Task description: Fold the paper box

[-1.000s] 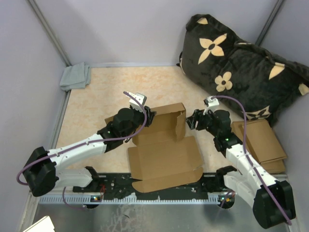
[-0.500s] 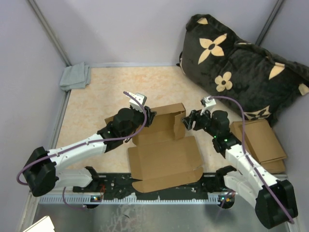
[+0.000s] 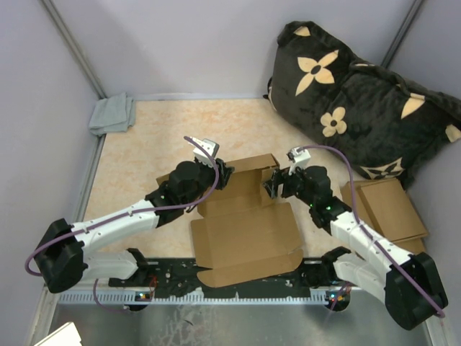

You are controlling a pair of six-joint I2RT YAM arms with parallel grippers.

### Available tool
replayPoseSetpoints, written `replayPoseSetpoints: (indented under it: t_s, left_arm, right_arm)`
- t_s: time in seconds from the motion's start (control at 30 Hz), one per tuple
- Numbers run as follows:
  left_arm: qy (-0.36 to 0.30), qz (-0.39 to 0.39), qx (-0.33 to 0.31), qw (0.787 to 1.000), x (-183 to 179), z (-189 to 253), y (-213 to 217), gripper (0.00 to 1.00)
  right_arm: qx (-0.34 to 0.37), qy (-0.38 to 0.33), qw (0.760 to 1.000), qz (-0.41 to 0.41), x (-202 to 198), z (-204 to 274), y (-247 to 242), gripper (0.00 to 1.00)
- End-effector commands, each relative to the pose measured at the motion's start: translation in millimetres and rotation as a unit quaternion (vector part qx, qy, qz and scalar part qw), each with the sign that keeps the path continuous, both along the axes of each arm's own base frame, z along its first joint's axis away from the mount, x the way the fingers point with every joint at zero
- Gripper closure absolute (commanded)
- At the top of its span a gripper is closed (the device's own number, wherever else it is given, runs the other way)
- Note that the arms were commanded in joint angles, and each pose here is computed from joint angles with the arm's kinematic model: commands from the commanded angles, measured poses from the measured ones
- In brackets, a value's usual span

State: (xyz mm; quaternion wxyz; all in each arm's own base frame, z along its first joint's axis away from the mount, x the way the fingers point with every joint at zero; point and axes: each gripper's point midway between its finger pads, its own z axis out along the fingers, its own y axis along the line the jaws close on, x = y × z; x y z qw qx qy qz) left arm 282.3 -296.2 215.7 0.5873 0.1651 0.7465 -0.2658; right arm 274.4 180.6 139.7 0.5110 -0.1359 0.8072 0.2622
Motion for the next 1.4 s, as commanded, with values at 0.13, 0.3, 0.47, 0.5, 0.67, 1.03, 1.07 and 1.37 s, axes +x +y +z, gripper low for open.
replayPoseSetpoints:
  t_s: [0.13,0.3,0.47,0.5,0.67,1.03,1.07,1.37]
  left_arm:
    - [0.009,-0.018,-0.016,1.000,-4,-2,-9,0.58]
    - [0.010,-0.019,-0.016,1.000,-5,-3,-9,0.58]
    - [0.009,-0.015,-0.012,1.000,-4,-4,-8,0.58]
    - [0.009,-0.015,-0.011,1.000,-3,-4,-8,0.58]
    - [0.008,-0.022,-0.014,1.000,-3,-1,-12,0.58]
    - [0.007,-0.014,-0.014,1.000,-1,2,-11,0.58]
    - [0.007,-0.012,-0.013,1.000,-1,3,-10,0.58]
    - [0.024,0.002,0.006,1.000,4,1,-9,0.59]
  right_arm:
    - [-0.004,-0.072,0.997,-0.041,29,16,-5,0.31]
    - [0.000,-0.085,0.996,-0.037,33,15,-2,0.50]
    - [0.003,-0.087,0.996,-0.019,29,11,3,0.60]
    - [0.003,-0.088,0.996,-0.018,29,12,3,0.60]
    - [0.006,-0.096,0.995,-0.020,32,12,4,0.60]
    - [0.003,-0.112,0.992,-0.051,43,19,-2,1.00]
    - [0.000,-0.113,0.992,-0.053,41,19,-3,1.00]
    - [-0.058,-0.100,0.990,-0.076,26,12,-5,1.00]
